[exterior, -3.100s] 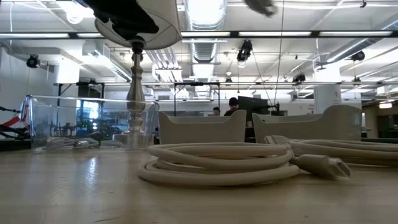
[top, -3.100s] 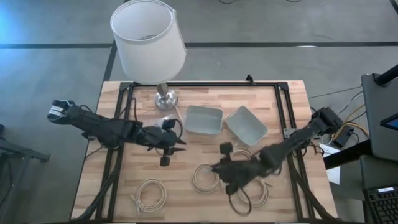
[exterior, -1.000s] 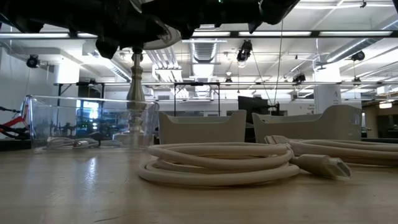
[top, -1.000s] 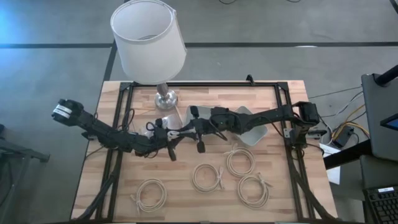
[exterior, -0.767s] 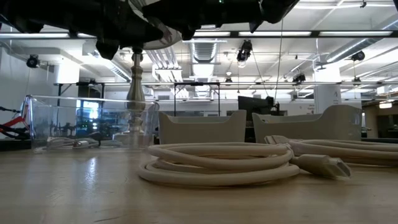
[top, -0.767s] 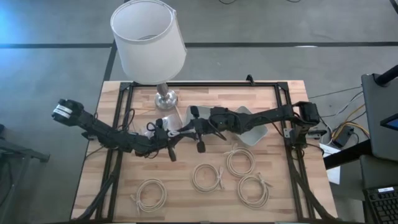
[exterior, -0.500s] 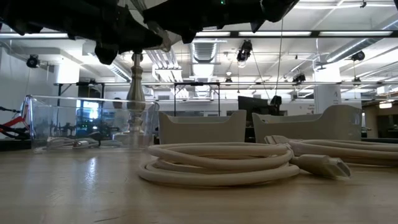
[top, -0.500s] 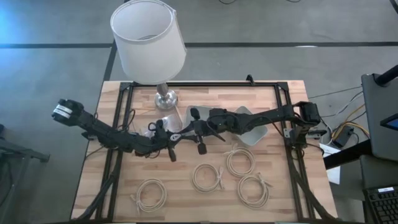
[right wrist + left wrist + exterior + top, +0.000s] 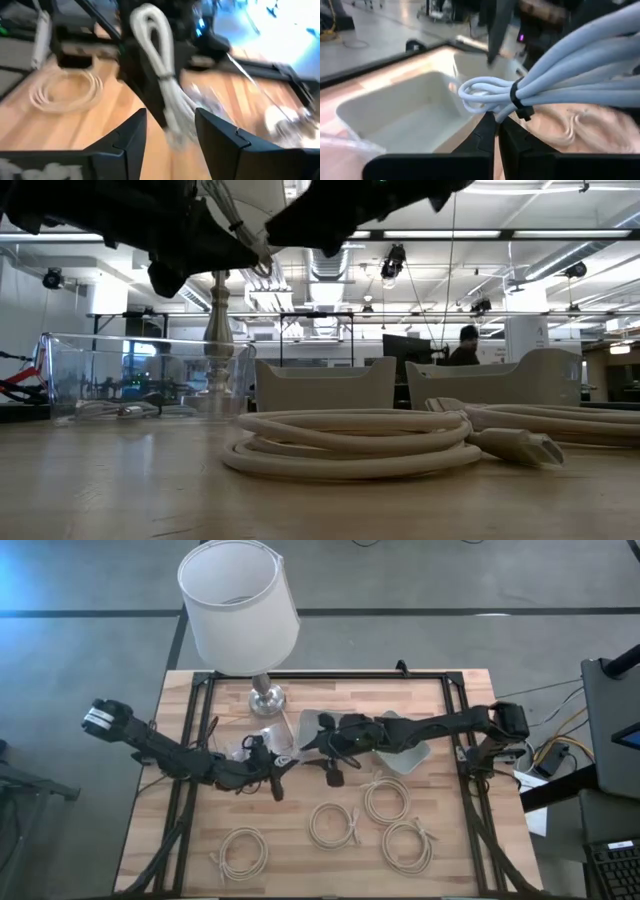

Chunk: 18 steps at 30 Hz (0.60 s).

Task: Pick & Place USB Port
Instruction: Put the blue usb cable into the transparent bin

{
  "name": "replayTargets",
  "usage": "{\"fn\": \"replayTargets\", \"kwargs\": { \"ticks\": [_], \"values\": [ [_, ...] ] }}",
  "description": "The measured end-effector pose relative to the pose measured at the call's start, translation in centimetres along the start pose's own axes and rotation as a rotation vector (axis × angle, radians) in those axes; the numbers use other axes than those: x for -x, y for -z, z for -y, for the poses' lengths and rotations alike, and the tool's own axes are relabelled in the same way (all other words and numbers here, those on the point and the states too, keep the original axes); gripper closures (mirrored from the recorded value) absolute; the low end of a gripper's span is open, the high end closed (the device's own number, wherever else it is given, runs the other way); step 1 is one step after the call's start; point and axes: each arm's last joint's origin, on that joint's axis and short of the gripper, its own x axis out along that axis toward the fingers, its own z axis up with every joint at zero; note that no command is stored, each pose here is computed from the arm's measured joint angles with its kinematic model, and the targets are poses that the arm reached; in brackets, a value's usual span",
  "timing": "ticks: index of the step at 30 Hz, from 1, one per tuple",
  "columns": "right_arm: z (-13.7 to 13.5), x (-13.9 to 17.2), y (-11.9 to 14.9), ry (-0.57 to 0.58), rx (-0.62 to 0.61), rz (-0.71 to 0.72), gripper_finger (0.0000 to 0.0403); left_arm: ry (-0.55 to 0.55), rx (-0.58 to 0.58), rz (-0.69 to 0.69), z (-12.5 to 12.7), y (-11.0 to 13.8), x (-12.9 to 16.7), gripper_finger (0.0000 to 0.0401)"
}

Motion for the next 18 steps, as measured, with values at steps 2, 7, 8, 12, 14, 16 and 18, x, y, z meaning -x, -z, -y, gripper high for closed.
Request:
{"fn": "replayTargets", "kwargs": {
  "ticks": [2,7,8,12,14,16,18],
  "values": [
    [0.1,0.9,-0.1,0.033,-0.034,-0.045,0.0231,-0.007,-0.009,-0.047,0.0,0.1,-0.1,0.0393],
    [-0.1,2.7,0.0,0.094,-0.127,-0.141,0.0227,-0.072,-0.046,-0.173,0.5,-1.3,0.1,0.0393],
    [-0.1,3.0,0.0,0.093,-0.129,-0.158,0.0228,-0.091,-0.055,-0.204,0.7,-2.0,0.3,0.0393],
    [-0.6,3.8,0.0,0.082,-0.136,-0.196,0.0232,-0.199,-0.063,-0.336,1.1,-5.4,1.2,0.0392],
    [-0.7,3.9,0.0,0.081,-0.152,-0.197,0.0233,-0.255,-0.043,-0.411,0.8,-7.1,1.8,0.0389],
    [-0.9,3.9,0.0,0.078,-0.154,-0.198,0.0234,-0.29,-0.01,-0.511,0.3,-8.4,2.1,0.0387],
    [-1.0,3.9,0.0,0.076,-0.153,-0.198,0.0234,-0.337,-0.003,-0.595,-0.8,-9.1,2.2,0.0386]
  ]
}}
